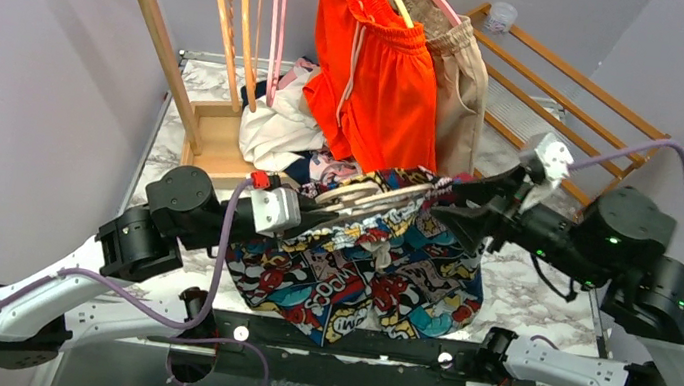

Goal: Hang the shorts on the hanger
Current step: Hang the shorts on the hanger.

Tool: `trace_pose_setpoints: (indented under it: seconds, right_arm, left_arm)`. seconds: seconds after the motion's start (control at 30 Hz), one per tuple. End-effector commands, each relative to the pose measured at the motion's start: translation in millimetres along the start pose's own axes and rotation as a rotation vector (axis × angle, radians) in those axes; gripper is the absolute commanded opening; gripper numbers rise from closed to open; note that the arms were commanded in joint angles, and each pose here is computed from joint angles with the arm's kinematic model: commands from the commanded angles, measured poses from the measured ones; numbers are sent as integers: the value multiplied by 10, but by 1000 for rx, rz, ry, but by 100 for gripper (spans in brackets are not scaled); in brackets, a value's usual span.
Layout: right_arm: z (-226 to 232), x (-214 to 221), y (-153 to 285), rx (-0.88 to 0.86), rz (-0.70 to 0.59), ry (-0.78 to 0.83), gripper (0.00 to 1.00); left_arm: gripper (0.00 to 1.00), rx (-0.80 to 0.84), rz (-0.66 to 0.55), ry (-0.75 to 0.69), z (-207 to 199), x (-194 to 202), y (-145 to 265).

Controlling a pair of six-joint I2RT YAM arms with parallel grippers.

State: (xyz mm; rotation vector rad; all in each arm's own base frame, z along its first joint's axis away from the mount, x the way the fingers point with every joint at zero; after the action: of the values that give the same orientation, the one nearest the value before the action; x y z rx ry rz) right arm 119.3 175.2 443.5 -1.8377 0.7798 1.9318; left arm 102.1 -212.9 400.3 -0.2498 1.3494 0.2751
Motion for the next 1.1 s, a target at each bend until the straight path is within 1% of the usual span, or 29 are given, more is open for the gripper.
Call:
trace_pose_setpoints:
  seconds: [0.0,0.07,0.1,0.17,0.23,0.33,0.47,0.73,0.83,0.97,1.07]
  right_arm:
    - [407,-292,262,-351,-132,125,57]
    - [491,-290,265,-418,-134,146,57]
    - [515,-273,229,-437,-123,156,57]
    - [632,-219,179,-530,-94,172,56]
    - [735,-142,132,-618,-57,185,56]
    - [827,-24,63,-702,8,189,56]
    - [862,100,60,-740,54,186,55]
    - [805,377,6,-702,126,187,52]
    - [799,445,-43,-692,141,183,48]
    - [767,462,-115,-658,148,183,39]
    - [714,435,-173,-607,139,191,25]
  left_arm:
    - [0,178,-51,-20,-216,-208,69]
    - [0,266,-30,-9,-334,-162,51]
    - [0,309,-22,-1,-390,-140,35]
    - [0,380,-13,13,-478,-123,-6]
    - [0,430,-2,31,-533,-115,-66]
    - [0,458,8,47,-556,-130,-135]
    - [0,449,6,49,-529,-182,-186]
    - [0,445,0,38,-502,-245,-241]
    - [0,447,-1,38,-493,-272,-274]
    - [0,441,-5,35,-476,-300,-314]
    - [0,445,-6,43,-480,-305,-334]
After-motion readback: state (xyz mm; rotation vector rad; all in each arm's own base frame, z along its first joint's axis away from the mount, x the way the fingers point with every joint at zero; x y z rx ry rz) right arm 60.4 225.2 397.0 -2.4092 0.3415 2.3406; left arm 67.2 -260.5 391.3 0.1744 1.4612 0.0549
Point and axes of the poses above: each gripper's point midway between its finger pads, its own y axis back along the fingers, its own z axis along the line the jaws close on, x = y × z, the point moved 4 cm from there along y, back along the fingers, and after that the axes turned 3 degrees about y, right-handed, at the moved point
